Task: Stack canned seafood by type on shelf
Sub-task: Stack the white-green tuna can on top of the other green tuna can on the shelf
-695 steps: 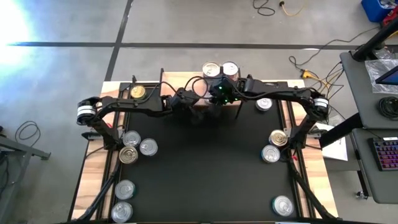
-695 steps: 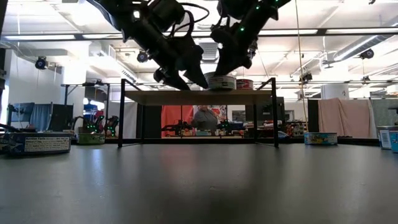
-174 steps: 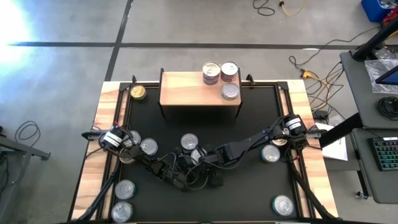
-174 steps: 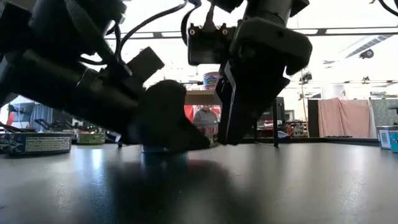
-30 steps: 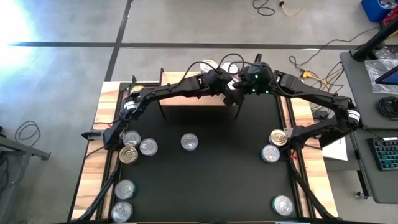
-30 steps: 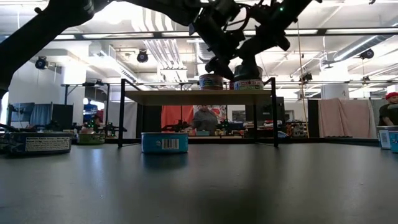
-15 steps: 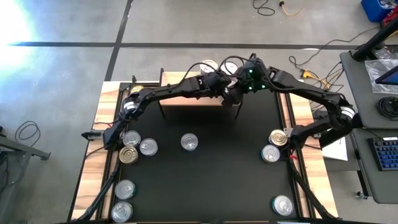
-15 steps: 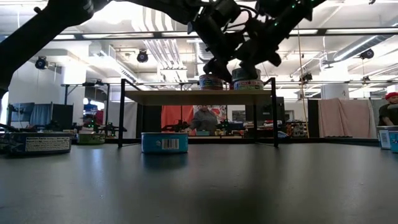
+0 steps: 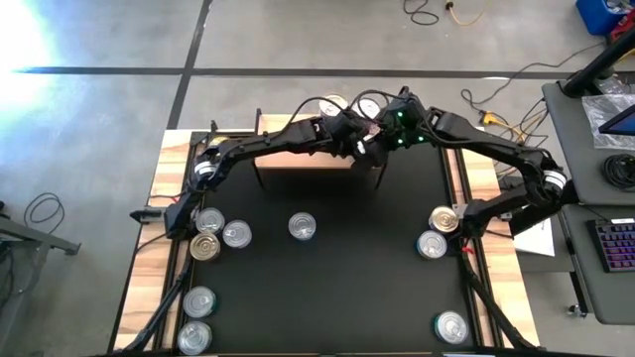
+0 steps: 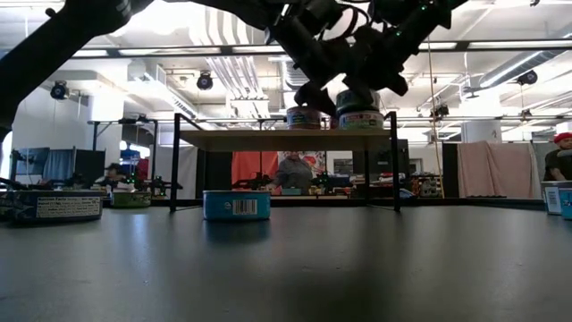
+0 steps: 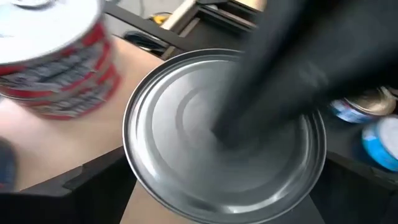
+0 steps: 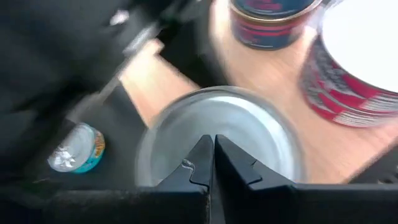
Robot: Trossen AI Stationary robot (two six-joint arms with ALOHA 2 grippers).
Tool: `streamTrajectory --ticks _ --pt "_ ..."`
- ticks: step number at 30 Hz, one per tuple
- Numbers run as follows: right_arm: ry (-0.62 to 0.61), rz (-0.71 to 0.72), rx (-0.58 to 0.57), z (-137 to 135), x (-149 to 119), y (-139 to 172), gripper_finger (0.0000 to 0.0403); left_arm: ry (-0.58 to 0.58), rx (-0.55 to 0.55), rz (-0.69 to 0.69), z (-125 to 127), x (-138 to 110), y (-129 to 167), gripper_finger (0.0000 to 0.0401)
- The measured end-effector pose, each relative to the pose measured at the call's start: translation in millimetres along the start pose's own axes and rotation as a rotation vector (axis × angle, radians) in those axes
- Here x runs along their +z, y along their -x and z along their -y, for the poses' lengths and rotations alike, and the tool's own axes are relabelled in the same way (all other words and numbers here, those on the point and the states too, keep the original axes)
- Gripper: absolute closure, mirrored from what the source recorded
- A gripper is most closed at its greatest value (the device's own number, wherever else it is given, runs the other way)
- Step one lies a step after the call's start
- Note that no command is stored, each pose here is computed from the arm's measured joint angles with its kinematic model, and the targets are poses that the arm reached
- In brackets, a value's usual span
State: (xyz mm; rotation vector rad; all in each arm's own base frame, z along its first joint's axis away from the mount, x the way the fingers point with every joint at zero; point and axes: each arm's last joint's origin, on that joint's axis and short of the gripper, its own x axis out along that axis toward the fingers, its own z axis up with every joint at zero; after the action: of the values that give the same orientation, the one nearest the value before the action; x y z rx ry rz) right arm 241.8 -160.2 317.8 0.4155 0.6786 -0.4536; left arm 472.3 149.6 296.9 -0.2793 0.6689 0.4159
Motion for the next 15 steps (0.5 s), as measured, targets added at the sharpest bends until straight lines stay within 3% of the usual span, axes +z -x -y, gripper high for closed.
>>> streamTrajectory --ticks 15 --pt "0.002 -0.026 -0.017 0.0 -3.8 5.6 0.0394 -0.033 0.001 0.001 -0.2 0.4 1.1 0.0002"
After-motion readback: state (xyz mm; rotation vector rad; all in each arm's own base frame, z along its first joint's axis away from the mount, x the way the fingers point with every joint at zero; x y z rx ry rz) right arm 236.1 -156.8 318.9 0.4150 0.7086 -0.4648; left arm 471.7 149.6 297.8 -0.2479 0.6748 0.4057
